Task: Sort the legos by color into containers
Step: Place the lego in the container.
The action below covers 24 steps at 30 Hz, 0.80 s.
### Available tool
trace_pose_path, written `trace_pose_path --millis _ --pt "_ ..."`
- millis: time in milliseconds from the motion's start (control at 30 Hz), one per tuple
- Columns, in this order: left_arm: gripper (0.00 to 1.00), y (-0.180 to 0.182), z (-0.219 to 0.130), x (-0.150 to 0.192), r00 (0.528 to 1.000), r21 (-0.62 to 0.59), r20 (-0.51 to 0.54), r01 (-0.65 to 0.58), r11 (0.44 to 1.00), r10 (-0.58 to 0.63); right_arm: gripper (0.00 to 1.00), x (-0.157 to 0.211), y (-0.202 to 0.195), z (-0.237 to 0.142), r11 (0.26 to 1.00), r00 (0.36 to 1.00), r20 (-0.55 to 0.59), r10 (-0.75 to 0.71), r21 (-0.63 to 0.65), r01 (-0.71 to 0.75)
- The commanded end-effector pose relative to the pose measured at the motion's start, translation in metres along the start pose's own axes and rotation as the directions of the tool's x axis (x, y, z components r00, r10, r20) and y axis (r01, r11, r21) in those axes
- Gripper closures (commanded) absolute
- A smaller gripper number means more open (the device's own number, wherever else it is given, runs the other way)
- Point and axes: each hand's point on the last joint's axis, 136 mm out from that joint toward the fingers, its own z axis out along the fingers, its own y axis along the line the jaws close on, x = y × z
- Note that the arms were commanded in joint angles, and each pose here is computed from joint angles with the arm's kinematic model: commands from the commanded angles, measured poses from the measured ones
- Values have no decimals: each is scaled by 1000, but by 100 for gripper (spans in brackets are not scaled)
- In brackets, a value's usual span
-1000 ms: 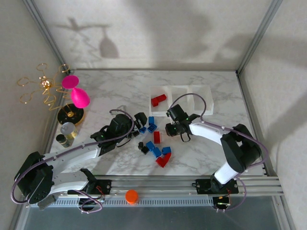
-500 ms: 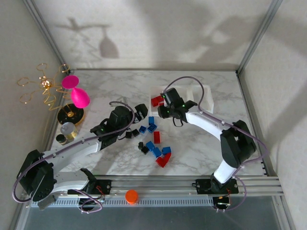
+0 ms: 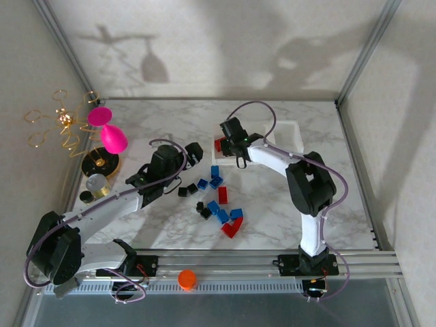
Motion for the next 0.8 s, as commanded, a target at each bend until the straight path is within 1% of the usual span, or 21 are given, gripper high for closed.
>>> trace_pose_path --millis 0,167,300,433,533,667,767 --pt "0 -9 2 -9 1000 26 16 -6 1000 6 72 -13 -5 7 999 999 35 16 27 -17" --pt "0 -7 0 -12 1000 26 25 -4 1000 4 63 -15 -2 10 1000 999 32 9 20 -9" --pt "0 -7 -1 -14 1000 27 27 -5 1000 4 57 -20 -1 2 1000 999 50 12 9 -12" --pt "1 -7 -2 -15 1000 31 30 -5 1000 4 52 -27 1 -10 1000 997 71 11 0 -11" --pt "0 -10 -4 -16 1000 41 31 -2 999 1 51 -34 4 -22 1000 996 93 11 -13 -9" --pt "0 -11 -8 -17 1000 49 29 0 999 -1 48 -43 15 -43 998 992 122 11 -70 -2" --pt "0 -10 -13 -16 1000 54 25 2 999 -4 46 -38 19 -57 994 992 121 16 -108 -3"
